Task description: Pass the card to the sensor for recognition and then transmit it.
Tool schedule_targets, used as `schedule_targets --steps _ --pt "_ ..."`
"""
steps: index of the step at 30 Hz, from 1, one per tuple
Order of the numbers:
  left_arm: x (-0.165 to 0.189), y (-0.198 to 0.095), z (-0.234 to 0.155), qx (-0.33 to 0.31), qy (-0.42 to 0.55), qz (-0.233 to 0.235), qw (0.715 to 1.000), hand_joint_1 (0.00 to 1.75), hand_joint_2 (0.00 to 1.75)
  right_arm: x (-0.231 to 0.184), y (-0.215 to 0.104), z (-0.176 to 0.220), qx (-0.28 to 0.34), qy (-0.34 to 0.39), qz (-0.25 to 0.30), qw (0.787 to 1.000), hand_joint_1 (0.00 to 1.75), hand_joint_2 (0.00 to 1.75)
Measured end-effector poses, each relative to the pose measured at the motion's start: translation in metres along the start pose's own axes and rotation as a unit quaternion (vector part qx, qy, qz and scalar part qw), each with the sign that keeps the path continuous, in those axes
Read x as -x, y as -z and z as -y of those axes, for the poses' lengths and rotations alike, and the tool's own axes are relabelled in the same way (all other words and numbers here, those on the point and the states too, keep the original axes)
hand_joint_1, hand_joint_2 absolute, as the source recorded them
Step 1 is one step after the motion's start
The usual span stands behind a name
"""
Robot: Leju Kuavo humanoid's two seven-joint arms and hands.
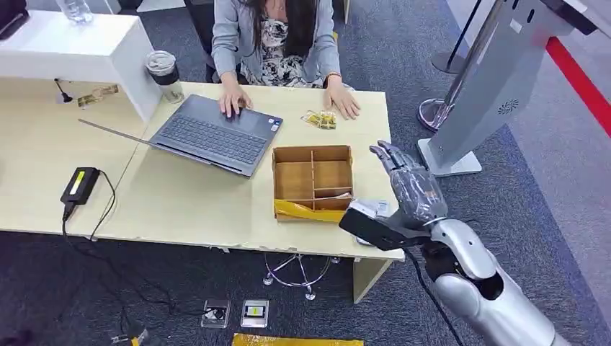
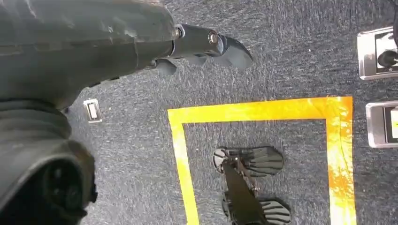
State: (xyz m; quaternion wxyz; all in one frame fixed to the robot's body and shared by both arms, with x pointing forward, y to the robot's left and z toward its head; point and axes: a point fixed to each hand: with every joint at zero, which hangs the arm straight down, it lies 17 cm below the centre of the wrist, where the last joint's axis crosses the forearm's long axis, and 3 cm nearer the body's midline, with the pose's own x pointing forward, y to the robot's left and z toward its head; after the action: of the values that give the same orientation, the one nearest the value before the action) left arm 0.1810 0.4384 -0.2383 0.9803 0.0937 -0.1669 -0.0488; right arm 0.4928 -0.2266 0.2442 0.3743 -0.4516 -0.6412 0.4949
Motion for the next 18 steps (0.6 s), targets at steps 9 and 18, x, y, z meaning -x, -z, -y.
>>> schedule_targets --steps 9,18 --pt "-0.005 0.0 0.004 0.003 -0.004 0.003 1.0 0.0 0.0 -0.028 0.006 -0.04 -0.032 0.009 0.0 0.999 0.0 1.75" --pt "-0.004 0.0 0.004 0.004 -0.004 0.002 1.0 0.0 0.0 -0.059 0.028 -0.064 -0.053 0.012 0.011 0.998 0.0 1.75"
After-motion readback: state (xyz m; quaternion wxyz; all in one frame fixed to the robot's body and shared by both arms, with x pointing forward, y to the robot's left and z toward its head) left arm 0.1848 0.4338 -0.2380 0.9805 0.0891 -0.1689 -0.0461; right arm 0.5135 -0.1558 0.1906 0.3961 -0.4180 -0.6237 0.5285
